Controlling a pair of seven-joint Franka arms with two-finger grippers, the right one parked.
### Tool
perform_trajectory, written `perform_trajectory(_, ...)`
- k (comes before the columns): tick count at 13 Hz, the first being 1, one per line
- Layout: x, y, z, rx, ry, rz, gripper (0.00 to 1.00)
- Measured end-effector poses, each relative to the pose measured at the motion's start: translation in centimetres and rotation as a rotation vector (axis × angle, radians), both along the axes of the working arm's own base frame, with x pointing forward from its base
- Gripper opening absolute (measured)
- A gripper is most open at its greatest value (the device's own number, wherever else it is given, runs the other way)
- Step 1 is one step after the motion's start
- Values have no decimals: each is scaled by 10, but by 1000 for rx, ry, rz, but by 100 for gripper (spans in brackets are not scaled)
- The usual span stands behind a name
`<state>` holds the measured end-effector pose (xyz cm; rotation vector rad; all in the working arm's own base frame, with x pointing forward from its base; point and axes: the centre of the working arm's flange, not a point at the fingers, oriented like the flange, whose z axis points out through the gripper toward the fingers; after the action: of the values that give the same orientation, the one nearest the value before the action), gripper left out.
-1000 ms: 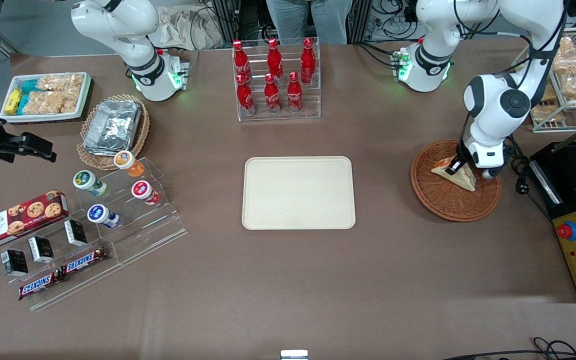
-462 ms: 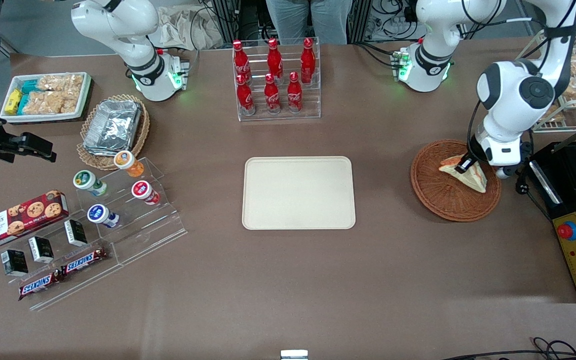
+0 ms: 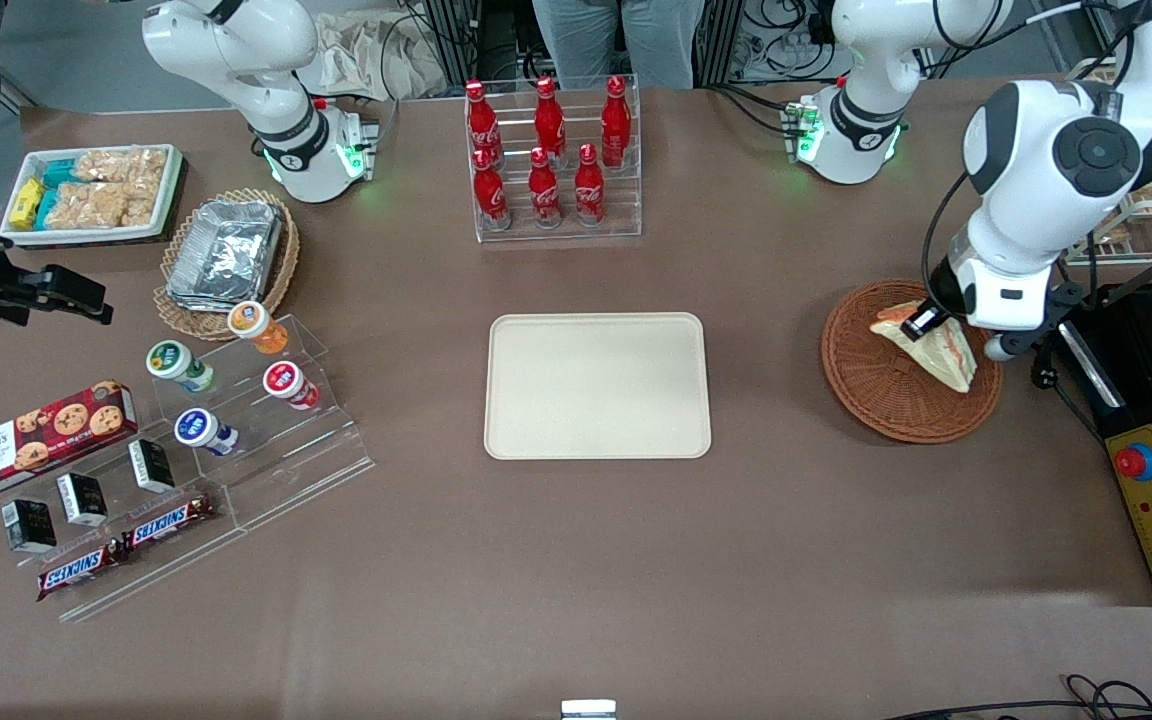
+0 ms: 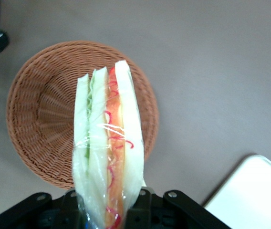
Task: Place sandwich from basket to tray
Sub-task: 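Carry the held sandwich with the left gripper over the white tray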
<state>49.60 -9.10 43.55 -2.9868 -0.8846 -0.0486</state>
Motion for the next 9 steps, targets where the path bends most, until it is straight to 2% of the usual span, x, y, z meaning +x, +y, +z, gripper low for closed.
perform_trajectory(4,4,-60,9,0,0,-189,22)
perform_trajectory(9,-5,-119,17,-1,-10,-409,22)
